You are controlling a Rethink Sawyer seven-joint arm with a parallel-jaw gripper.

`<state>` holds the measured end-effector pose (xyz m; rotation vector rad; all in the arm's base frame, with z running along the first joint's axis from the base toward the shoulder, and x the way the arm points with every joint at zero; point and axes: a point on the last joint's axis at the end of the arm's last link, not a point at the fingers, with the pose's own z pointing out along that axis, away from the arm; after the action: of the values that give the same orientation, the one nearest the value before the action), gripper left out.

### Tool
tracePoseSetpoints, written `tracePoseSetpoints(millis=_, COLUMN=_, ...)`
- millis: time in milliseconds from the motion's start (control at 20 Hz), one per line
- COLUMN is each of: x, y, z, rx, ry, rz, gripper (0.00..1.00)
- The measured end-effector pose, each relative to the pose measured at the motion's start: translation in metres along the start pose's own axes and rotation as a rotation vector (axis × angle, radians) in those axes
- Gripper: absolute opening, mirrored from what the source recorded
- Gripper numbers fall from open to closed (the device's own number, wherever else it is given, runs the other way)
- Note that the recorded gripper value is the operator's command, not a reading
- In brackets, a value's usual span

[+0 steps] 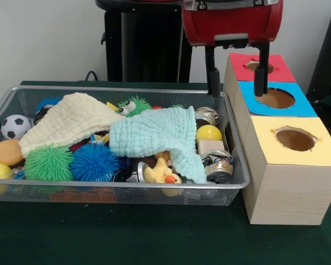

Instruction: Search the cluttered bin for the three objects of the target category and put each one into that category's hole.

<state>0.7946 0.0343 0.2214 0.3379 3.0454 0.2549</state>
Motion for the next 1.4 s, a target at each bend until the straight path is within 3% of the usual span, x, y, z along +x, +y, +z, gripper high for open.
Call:
tracePoseSetpoints(millis=300, x=0.013, y=0.0, z=0.007, rx=0.006, ry=0.019, rz=-0.003, gripper=1.0)
tracePoseSetpoints(millis=1050, x=0.068, y=-0.01, z=0.045, rx=0.034, ry=0.035, rz=-0.016, gripper=1.0)
tracePoseSetpoints(millis=1400, x=0.065, y=-0.028, z=0.043, rx=0.029, ry=0.037, rz=0.006, gripper=1.0)
